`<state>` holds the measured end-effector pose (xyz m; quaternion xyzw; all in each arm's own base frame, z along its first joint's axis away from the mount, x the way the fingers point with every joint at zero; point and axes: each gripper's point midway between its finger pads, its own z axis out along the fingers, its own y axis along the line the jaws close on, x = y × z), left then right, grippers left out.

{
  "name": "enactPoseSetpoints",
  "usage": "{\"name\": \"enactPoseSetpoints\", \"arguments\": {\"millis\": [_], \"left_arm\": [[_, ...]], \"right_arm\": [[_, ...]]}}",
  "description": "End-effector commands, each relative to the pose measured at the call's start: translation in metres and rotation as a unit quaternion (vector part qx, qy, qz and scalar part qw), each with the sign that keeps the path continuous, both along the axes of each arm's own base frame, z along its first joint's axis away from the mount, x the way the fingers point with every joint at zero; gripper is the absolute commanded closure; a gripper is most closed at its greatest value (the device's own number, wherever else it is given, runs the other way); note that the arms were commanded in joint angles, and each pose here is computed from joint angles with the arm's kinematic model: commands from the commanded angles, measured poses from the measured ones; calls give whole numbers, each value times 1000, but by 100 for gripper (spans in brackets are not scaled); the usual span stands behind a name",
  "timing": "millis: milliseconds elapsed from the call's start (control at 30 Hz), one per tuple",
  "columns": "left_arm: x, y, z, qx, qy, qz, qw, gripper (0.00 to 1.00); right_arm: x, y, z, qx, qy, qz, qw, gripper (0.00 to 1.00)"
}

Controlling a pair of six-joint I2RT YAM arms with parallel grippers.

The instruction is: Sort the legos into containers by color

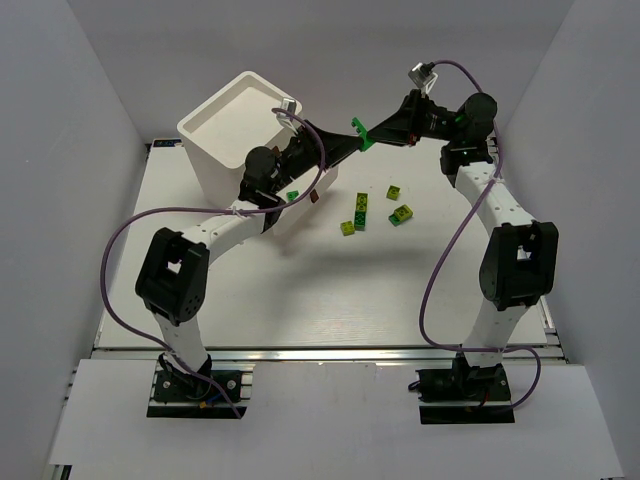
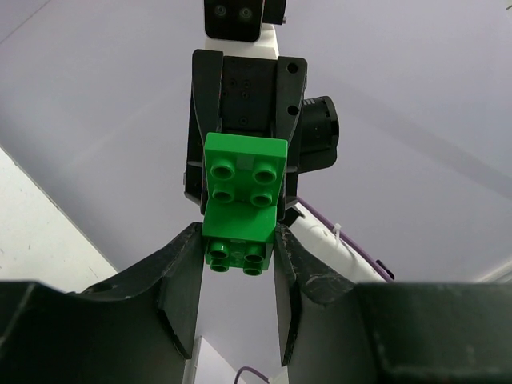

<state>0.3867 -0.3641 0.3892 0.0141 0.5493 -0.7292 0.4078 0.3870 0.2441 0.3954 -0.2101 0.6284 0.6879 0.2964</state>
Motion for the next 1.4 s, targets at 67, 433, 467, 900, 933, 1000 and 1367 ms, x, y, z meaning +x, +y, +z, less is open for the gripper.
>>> {"name": "enactPoseSetpoints", "arguments": {"millis": [67, 433, 467, 900, 933, 1000, 1367], "left_arm": [[-7, 11, 17, -2, -15, -6, 1000, 100], [-1, 63, -16, 48, 17, 55, 997, 100], [2, 67, -16, 54, 11, 60, 997, 100], [66, 145, -104, 480, 72, 250, 838, 100], [69, 150, -111, 496, 77, 256, 826, 100], [75, 167, -117, 538, 82, 287, 788, 100], [77, 177, -168, 613, 119, 289, 726, 62]], "right_arm": [[3, -7, 14, 1, -60, -9, 998, 100], [24, -19, 4, -15, -76, -26, 997, 100], [25, -18, 2, -17, -79, -26, 996, 100], [58, -17, -59, -178, -150, -121, 965, 100], [57, -18, -59, -183, -152, -124, 963, 100], [57, -16, -68, -199, -163, -129, 958, 100], [73, 7, -99, -292, -231, -160, 914, 100]]}}
